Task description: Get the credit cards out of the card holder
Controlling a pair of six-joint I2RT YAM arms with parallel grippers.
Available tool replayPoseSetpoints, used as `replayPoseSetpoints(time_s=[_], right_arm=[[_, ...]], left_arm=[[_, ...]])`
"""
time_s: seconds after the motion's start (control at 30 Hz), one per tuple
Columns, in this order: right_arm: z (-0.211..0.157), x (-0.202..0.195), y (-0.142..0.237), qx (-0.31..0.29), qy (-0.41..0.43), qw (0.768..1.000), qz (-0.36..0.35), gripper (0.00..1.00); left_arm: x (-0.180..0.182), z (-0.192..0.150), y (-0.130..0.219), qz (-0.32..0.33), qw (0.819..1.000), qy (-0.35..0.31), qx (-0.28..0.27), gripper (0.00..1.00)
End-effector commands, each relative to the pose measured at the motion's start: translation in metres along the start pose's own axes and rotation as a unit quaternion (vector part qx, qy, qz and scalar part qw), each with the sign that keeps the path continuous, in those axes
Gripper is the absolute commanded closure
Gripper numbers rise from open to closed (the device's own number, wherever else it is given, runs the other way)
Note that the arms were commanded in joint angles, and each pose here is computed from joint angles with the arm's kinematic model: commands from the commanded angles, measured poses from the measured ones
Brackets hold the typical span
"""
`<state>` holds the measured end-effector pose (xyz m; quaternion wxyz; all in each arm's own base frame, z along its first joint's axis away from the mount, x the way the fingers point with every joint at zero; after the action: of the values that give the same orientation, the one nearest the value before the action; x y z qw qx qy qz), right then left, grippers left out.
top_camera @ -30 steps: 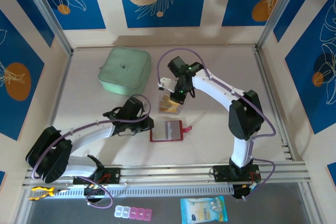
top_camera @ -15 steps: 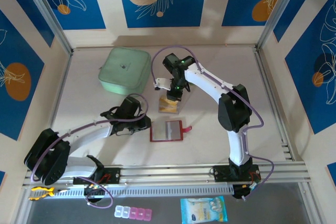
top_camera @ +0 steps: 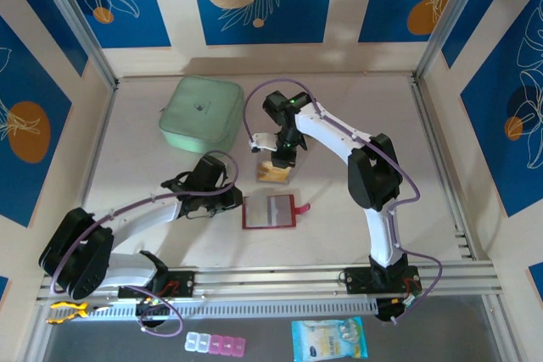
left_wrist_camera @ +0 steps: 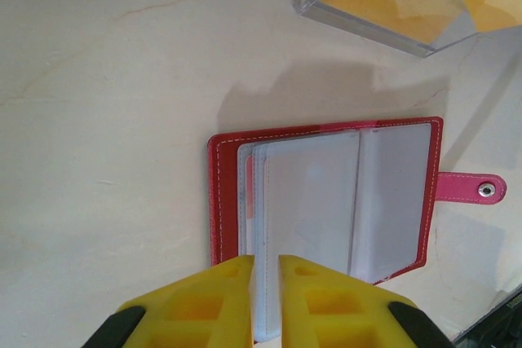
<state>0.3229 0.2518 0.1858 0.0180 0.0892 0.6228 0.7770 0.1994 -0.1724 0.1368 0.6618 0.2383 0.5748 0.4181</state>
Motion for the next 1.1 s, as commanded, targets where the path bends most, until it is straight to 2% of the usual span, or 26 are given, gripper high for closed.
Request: replayPoseSetpoints(time_s=[0.0,0.37,1.07], right_arm=[[-0.002,0.003,0.007,-0.011,0.004,1.000,0.023,1.00],[0.008,-0.007,0.030,-0.043,0.019,0.999,-0.022,1.00],[-0.008,-0.005,-0.014,0.001,0.012,0.999,0.037,1.00]], left_arm=[[0.001,0.004,0.003,0.006,1.000,-0.009,-0.006,0.86],[-0.001,0.008,0.000,0.005,1.000,-0.009,-0.005,0.85],[0.002,0.007,-0.004,0.001,1.000,-0.003,0.000,0.85]])
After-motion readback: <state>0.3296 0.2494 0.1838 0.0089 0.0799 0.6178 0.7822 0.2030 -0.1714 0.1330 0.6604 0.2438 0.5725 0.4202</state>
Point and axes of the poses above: each hand's point on the last joint's axis, 136 mm out from that joint toward the fingers, its own y axis back along the fingers, its own x axis along the line the jaws close on, z = x × y, the point moved 9 cm from there along y, back along the fingers, and after that the axes turned 1 degree about -y, right-handed, at the moved point
